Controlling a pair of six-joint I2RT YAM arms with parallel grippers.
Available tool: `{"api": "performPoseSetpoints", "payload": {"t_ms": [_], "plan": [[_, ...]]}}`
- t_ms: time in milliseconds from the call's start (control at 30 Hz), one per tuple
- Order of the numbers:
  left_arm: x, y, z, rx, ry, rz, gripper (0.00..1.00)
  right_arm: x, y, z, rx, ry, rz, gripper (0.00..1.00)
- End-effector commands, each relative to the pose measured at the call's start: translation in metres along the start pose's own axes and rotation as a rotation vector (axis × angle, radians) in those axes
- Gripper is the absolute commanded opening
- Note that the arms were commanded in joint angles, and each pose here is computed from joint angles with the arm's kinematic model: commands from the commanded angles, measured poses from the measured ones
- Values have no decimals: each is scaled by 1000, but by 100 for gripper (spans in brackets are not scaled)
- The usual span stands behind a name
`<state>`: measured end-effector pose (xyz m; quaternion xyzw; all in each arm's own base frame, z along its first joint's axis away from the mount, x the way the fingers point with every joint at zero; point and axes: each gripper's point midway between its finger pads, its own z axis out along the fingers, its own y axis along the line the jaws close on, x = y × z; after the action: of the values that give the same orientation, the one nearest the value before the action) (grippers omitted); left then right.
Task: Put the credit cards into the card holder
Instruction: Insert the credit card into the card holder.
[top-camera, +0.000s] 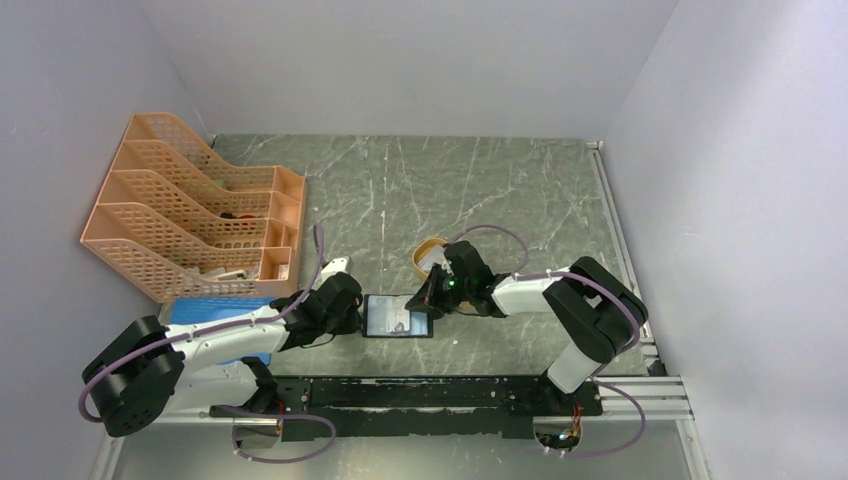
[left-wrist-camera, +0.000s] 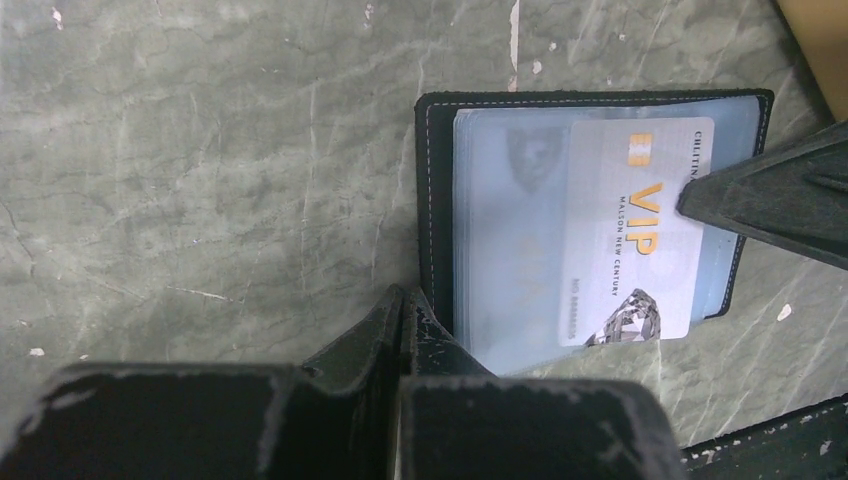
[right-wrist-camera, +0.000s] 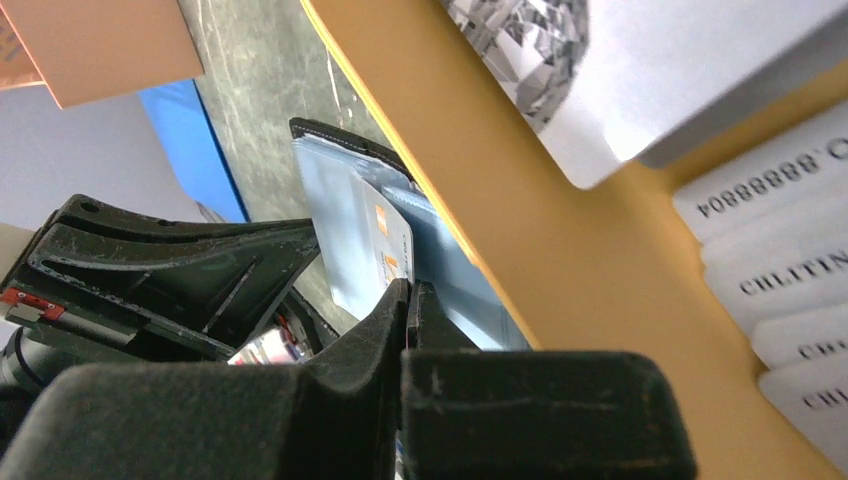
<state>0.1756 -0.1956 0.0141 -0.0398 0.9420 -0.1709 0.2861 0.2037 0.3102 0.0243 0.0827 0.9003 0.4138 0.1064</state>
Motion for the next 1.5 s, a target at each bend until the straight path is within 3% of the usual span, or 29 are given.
{"api": "performPoseSetpoints", "payload": {"t_ms": [0, 867, 1167, 1467], "plan": [[27, 15, 0, -20, 97, 1, 5, -9, -12, -5, 50, -89, 16, 0], [32, 11, 1, 10, 108, -14, 5, 23, 22, 14, -27, 54, -110, 0], [31, 10, 1, 12, 104, -15, 5, 20, 23, 9, 4, 48, -133, 33], [30, 6, 1, 31, 103, -20, 5, 23, 34, 16, -34, 76, -128, 34]]}}
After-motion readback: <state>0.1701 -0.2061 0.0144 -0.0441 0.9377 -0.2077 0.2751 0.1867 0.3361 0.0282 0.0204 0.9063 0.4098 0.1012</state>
